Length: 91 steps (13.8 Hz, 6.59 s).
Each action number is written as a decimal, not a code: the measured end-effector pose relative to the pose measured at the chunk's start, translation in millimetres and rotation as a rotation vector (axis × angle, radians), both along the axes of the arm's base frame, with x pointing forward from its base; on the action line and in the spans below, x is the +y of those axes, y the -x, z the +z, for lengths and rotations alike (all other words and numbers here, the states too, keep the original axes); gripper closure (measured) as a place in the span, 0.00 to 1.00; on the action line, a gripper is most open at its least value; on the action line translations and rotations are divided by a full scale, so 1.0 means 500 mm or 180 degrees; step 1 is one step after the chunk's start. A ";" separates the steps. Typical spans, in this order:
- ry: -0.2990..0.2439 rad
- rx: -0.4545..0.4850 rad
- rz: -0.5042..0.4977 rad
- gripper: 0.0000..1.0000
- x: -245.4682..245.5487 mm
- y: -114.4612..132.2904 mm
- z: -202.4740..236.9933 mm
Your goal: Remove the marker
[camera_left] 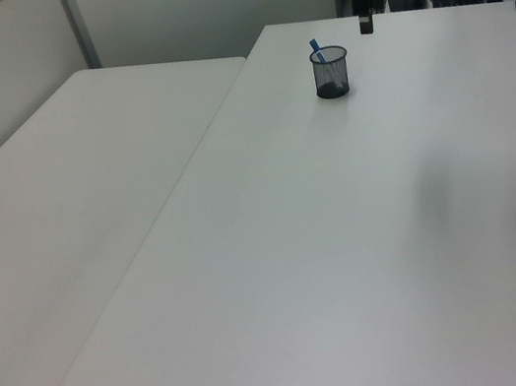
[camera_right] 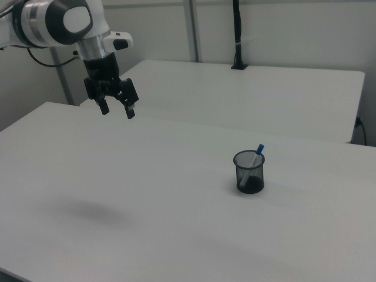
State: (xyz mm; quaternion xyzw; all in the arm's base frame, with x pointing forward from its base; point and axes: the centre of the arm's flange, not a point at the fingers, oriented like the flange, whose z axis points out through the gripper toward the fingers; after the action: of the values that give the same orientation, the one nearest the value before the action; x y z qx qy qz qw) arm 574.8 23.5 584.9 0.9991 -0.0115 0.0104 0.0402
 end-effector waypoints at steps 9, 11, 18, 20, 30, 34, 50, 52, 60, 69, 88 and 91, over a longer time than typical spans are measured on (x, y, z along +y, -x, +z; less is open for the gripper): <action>0.0006 -0.0297 -0.0411 0.00 -0.164 -0.055 -0.041; 0.0023 -0.0529 -0.0550 0.00 -0.232 -0.086 -0.069; 0.0233 -0.1383 -0.0941 0.00 -0.464 -0.172 -0.212; 0.0289 -0.1573 -0.0964 0.00 -0.496 -0.189 -0.254; 0.0330 -0.2210 -0.1203 0.28 -0.565 -0.231 -0.404; 0.0295 -0.2291 -0.1205 0.56 -0.552 -0.243 -0.431; 0.0291 -0.2462 -0.1237 0.82 -0.552 -0.254 -0.375; 0.0287 -0.2558 -0.1259 0.82 -0.552 -0.253 -0.335; 0.0194 -0.2646 -0.1024 0.82 -0.473 -0.256 -0.215; 0.0033 -0.1288 0.0034 0.82 -0.273 -0.252 -0.276; -0.0139 -0.0867 0.0372 0.00 -0.056 -0.280 -0.409; -0.0114 -0.0493 0.0402 0.00 0.013 -0.211 -0.254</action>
State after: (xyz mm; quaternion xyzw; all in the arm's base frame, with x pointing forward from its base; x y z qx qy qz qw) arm 680.5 30.0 457.8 0.9946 0.0483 0.0898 0.0206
